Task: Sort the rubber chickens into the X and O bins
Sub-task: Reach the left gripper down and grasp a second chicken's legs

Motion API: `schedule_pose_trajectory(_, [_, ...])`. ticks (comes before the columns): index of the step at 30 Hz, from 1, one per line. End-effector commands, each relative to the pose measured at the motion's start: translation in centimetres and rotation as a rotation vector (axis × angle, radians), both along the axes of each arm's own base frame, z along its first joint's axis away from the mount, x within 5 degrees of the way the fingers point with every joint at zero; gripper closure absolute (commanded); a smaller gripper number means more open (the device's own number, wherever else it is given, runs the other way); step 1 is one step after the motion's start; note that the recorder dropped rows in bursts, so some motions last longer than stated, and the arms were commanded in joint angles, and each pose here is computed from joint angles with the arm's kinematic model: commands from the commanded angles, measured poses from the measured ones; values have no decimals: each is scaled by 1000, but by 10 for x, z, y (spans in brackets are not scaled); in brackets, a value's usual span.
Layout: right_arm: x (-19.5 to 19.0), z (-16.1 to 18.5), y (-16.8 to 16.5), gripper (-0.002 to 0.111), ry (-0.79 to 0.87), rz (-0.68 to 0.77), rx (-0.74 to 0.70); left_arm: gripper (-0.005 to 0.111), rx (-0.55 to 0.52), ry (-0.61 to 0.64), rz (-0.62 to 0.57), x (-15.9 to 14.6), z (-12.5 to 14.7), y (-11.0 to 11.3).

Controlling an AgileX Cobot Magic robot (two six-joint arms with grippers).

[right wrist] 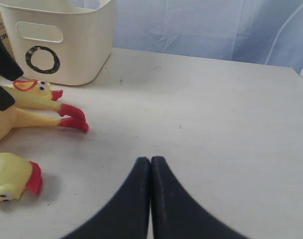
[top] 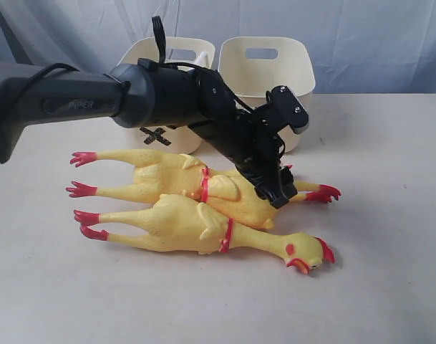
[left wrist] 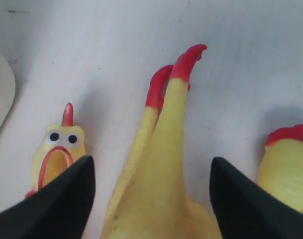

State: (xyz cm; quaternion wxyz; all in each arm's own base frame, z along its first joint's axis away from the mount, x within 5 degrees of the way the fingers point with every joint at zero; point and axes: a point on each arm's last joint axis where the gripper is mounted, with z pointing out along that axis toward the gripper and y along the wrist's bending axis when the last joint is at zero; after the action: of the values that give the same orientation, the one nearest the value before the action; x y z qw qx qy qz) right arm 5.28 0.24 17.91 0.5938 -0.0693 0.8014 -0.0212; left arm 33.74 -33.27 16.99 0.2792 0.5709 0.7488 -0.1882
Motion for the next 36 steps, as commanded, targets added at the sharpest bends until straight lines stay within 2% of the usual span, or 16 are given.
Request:
schedule_pose_trajectory(1, [0,1,0,108,-16,2,-5,44,-2,22,-6,-2,-2,-2])
schedule_pose_trajectory(16, [0,1,0,108,-14,2,-5,46,40,43,-26,-2,-17,-2])
schedule_pose_trajectory(18, [0,1,0,108,-14,2,-5,51,40,43,-26,-2,-17,-2])
schedule_pose_trajectory(26, [0,1,0,108,-14,2,-5,89,40,43,-26,-2,-17,-2])
schedule_pose_trajectory(30, [0,1,0,108,-17,2,-5,104,40,43,-26,-2,-17,-2])
schedule_pose_trajectory(31, [0,1,0,108,-17,2,-5,107,40,43,-26,-2,-17,-2])
schedule_pose_trajectory(36, [0,1,0,108,-17,2,-5,107,36,39,-27,-2,-14,-1])
